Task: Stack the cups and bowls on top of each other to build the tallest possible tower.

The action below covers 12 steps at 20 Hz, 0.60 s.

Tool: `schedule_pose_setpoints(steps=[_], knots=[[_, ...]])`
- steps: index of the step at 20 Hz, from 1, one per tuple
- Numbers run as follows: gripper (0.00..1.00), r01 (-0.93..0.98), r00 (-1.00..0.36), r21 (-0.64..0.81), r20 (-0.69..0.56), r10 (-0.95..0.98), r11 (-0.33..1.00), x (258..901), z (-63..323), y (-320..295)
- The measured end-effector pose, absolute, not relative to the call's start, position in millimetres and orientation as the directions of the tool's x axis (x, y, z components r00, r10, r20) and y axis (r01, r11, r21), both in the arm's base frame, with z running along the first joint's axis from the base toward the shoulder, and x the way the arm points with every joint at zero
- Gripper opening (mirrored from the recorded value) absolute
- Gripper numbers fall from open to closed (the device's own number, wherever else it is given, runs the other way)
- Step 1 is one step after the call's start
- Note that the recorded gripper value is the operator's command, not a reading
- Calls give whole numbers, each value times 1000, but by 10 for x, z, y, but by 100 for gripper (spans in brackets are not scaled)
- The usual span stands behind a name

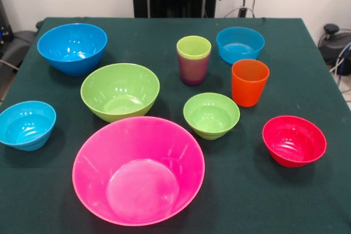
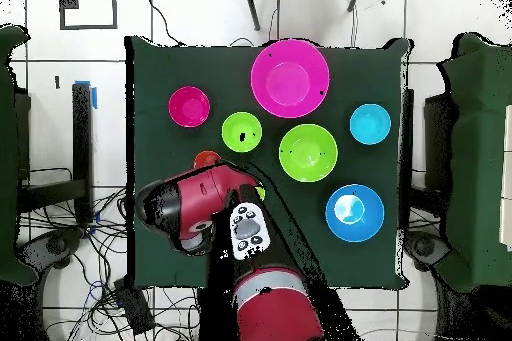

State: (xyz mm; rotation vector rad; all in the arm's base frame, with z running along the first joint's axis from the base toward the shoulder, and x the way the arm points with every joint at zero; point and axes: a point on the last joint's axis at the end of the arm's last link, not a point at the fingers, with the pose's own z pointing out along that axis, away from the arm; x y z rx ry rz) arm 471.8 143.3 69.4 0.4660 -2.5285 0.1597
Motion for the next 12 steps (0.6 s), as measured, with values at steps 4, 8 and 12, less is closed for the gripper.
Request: schedule_pose_setpoints(steps=[4, 8, 12], knots=[[100, -350, -783, -22, 556, -280, 936, 4656, 692, 1431], [100, -337, -783, -25, 563, -266, 941, 4632, 693, 1400], [100, -326, -785, -29, 565, -254, 945, 4630, 694, 1368]])
